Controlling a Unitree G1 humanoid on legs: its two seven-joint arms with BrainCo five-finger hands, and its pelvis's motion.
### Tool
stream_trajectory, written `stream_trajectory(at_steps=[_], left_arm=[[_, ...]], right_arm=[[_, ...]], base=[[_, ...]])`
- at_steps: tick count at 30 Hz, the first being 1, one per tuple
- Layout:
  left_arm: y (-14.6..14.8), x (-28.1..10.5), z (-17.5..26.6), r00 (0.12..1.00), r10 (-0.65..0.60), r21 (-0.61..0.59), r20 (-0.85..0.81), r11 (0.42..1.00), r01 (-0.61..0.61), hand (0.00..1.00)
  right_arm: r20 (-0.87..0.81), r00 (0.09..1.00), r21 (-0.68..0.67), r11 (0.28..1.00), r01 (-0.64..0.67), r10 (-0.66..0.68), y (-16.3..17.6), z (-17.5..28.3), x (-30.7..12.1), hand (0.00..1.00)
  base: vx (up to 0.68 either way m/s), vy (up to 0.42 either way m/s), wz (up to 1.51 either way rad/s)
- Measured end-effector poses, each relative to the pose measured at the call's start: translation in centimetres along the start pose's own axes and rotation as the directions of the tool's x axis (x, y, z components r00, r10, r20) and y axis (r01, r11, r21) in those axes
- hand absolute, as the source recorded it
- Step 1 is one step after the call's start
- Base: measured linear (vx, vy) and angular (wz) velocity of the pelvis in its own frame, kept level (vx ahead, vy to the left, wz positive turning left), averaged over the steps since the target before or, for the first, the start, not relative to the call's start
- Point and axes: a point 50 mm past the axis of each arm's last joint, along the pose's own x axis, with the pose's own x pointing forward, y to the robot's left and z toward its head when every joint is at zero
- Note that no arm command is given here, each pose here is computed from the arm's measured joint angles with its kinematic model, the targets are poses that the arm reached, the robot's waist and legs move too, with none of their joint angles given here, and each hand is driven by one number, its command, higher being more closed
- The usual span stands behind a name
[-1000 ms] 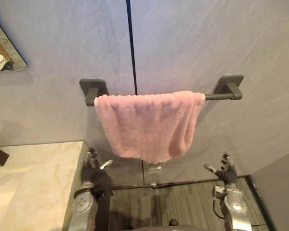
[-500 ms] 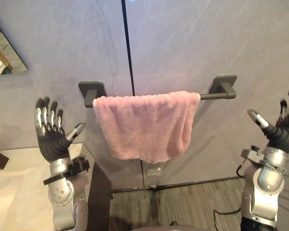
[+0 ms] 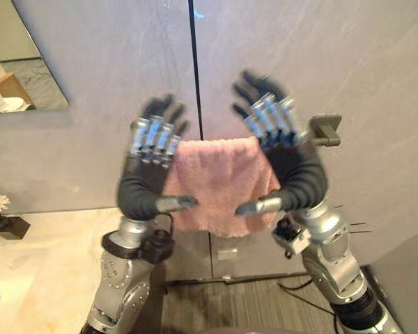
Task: Organize washtable
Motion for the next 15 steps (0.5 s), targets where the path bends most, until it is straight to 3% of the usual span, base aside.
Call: stream_trajectory(at_steps=[3, 5, 11, 15], left_arm=[[0.0, -0.6, -1.0, 0.994, -0.067, -0.071, -0.083, 0.996, 0.061, 0.0], [1.0, -2.3, -3.5, 0.96, -0.075, -0.063, -0.269, 0.996, 0.06, 0.0], [1.7, -6.2, -7.4, 0.863, 0.006, -0.05, -0.505, 0.998, -0.036, 0.0], [1.7, -7.4, -10.1, 0.813, 0.104, -0.008, -0.573, 0.991, -0.133, 0.0]], right_arm=[[-0.098, 0.993, 0.058, 0.996, -0.067, 0.072, -0.3, -0.8, -1.1, 0.0], [-0.286, 0.955, 0.102, 0.993, -0.055, 0.082, -1.0, -2.9, -3.7, 0.0], [-0.519, 0.854, 0.188, 0.98, 0.061, 0.046, -0.5, -7.0, -7.9, 0.0], [-0.595, 0.803, 0.161, 0.978, 0.133, -0.012, 0.1, -9.7, -9.3, 0.0]], base=[[-0.06, -0.021, -0.01], [-0.09, -0.027, -0.02], [-0.01, -0.005, -0.01], [0.0, 0.0, 0.0]])
